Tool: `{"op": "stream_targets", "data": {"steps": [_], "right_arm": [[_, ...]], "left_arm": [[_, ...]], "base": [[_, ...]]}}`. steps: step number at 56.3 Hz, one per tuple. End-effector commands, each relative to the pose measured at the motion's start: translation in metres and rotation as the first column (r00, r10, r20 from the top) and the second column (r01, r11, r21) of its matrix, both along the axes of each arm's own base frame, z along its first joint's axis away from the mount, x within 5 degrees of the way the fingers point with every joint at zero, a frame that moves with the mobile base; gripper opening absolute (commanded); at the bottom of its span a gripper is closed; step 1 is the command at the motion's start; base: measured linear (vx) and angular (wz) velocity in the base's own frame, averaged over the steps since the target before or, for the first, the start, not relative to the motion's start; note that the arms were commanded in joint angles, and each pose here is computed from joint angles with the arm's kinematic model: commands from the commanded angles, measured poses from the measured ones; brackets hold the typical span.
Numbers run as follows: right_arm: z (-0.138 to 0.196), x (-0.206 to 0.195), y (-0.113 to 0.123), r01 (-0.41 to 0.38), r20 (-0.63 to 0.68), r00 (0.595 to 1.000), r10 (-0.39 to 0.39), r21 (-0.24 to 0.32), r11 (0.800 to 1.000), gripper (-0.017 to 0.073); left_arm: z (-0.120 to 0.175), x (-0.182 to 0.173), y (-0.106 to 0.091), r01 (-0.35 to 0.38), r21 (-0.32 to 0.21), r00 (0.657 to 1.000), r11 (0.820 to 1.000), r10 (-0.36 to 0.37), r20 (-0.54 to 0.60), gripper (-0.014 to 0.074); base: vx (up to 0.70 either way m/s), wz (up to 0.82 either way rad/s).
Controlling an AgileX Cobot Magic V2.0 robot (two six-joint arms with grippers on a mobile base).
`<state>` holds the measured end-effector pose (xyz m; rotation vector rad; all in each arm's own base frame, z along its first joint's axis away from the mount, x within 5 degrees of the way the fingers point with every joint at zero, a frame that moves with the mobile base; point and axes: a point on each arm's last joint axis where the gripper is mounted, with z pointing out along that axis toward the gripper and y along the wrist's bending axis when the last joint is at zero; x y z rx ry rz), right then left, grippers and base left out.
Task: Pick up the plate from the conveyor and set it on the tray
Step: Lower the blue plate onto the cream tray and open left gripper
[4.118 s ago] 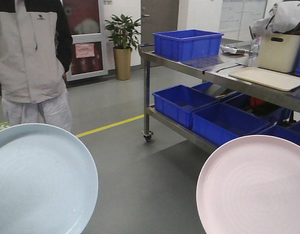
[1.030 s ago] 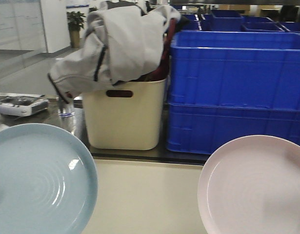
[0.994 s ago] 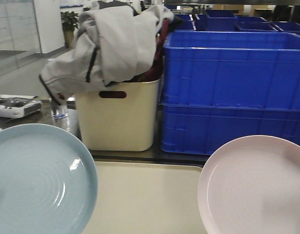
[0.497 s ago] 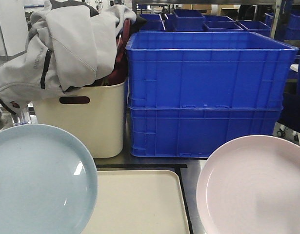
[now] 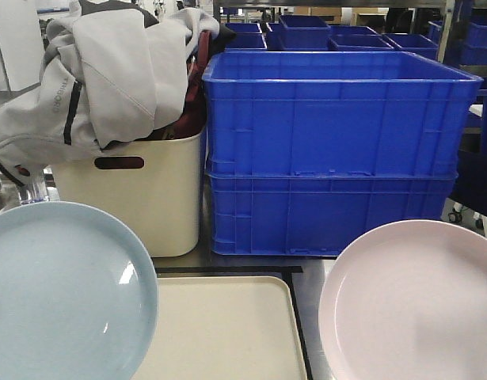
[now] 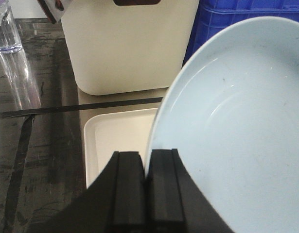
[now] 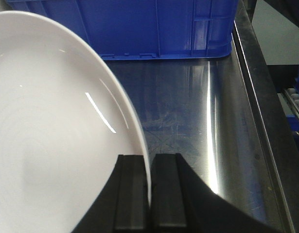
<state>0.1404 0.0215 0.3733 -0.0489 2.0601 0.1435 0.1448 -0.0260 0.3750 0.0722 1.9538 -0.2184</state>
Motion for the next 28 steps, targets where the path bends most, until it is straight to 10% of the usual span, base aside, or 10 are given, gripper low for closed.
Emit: {"op": "stream_targets", "data": {"steps": [1,10,28], "right_arm": [[0.018,0.001,0.000,-0.001,0.127,0.992,-0.001,0.015,1.000,-0.0012],[0.019,0.002,0.000,-0.002,0.137,0.991,-0.001,0.017,1.000,-0.0012],[0.019,0.004,0.003,-0.014,0.139,0.990,0.004,0.071,0.997,-0.0012]], "left_arm": [[0.018,0.000,0.000,-0.003,-0.038,0.992,0.999,0.008,0.124,-0.0003],[0.021,0.000,0.000,-0.003,-0.053,0.989,0.999,0.011,0.150,-0.0003],[-0.011,0.065,-0.017,-0.023,-0.254,1.000,0.967,0.018,-0.024,-0.0003]], "base": [[0.00,0.00],[0.00,0.00],[0.00,0.00]]}}
